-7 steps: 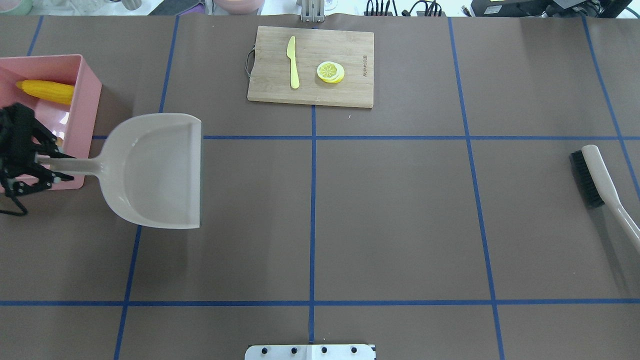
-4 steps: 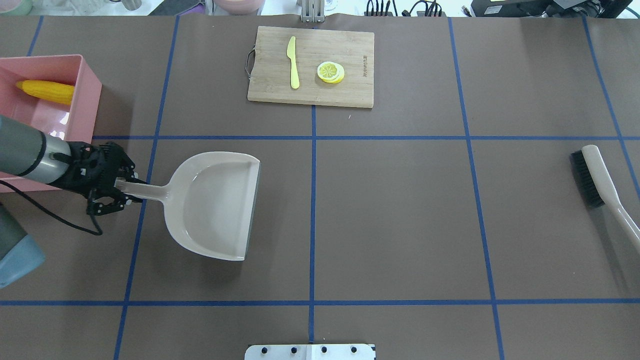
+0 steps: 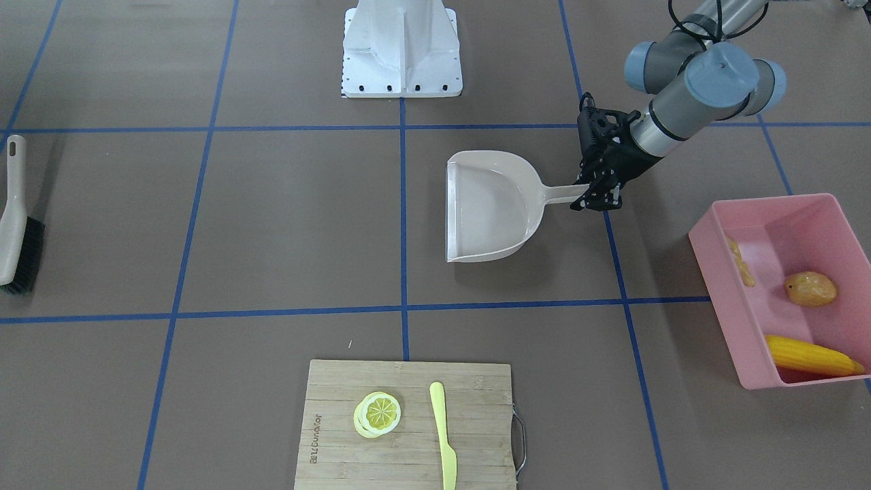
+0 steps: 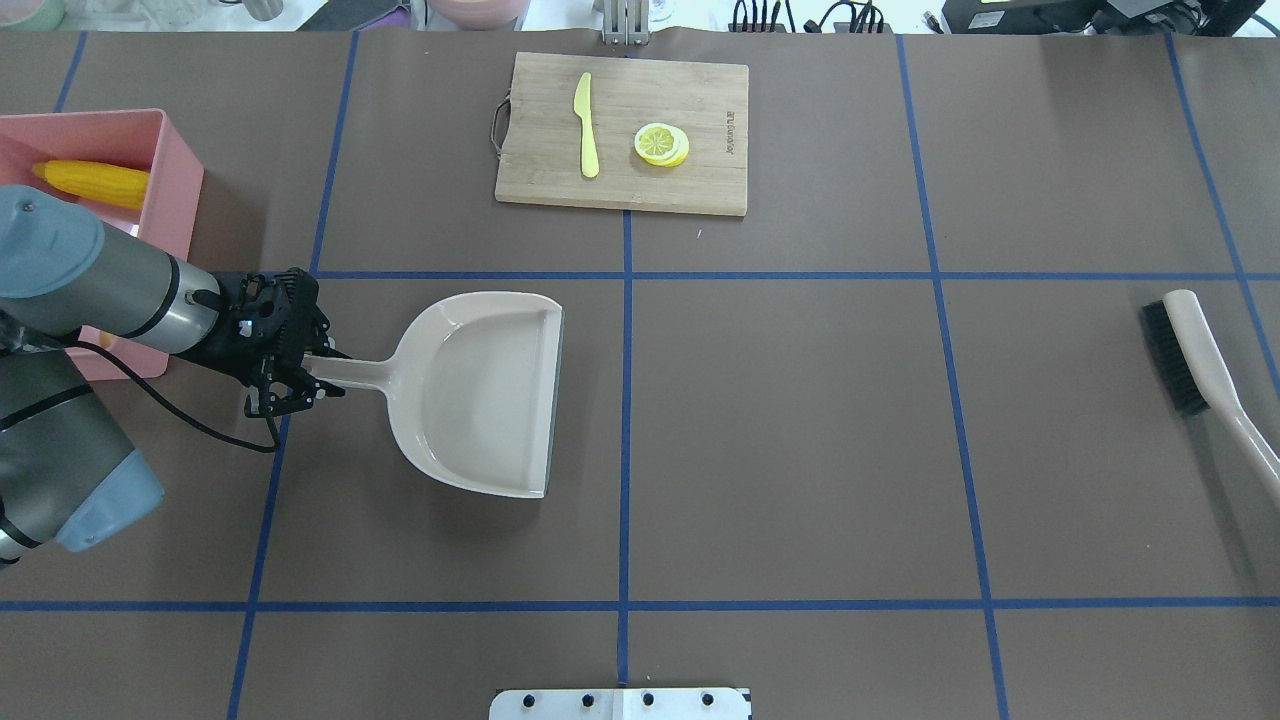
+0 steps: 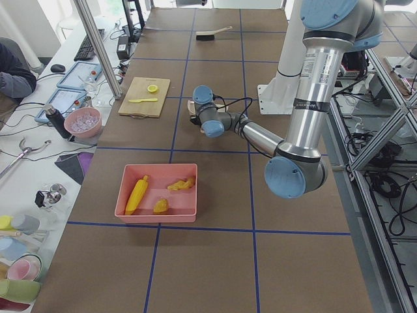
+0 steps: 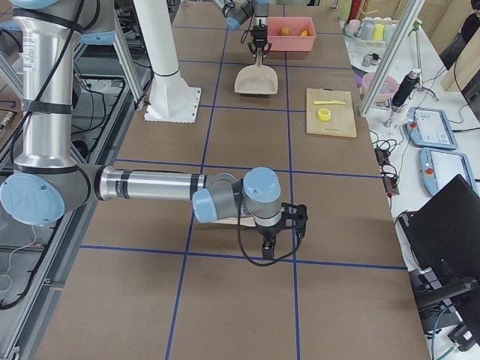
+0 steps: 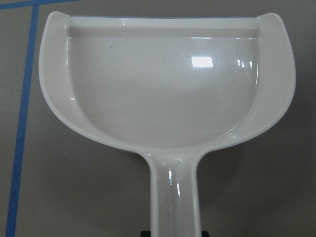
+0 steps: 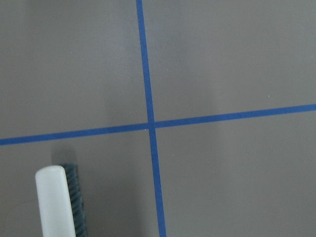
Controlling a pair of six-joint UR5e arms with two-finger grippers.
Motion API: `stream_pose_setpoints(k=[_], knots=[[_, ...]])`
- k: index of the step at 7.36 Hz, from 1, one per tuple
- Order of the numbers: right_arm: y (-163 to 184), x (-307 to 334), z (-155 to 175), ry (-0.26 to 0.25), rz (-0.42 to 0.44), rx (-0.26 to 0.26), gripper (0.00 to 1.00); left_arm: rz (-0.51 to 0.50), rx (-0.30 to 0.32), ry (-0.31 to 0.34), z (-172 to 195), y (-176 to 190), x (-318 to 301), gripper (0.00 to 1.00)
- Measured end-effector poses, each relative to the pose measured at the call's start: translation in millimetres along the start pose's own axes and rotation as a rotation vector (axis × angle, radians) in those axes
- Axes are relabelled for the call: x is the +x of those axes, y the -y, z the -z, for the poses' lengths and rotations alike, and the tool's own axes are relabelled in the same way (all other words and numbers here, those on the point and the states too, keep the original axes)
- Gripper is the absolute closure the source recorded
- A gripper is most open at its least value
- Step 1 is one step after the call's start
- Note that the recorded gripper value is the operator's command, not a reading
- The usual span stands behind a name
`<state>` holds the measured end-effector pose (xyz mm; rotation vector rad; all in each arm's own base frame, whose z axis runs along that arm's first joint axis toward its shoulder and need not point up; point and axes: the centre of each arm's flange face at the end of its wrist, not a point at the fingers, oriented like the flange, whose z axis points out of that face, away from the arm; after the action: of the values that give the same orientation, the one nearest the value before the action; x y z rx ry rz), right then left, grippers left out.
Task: Sweep and dump trash into bin
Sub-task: 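Lower the empty dustpan back onto the table with the left gripper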
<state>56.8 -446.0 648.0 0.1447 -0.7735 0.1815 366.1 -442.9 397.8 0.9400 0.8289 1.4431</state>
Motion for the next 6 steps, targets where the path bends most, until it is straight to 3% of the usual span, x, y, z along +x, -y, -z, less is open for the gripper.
stream_pose_setpoints(k=[1, 2, 6], knots=[[-15, 7, -5, 0.029, 0.009, -0.003, 0.00, 0.004, -0.008, -0.014, -9, -2, 2, 0.52], [-19, 9, -7, 0.047, 0.013, -0.007, 0.00, 0.005, -0.011, -0.023, -15, -3, 4, 0.05], [-20, 2, 0, 0.053, 0.019, 0.008, 0.00, 0.006, -0.001, -0.007, -5, -2, -1, 0.02]])
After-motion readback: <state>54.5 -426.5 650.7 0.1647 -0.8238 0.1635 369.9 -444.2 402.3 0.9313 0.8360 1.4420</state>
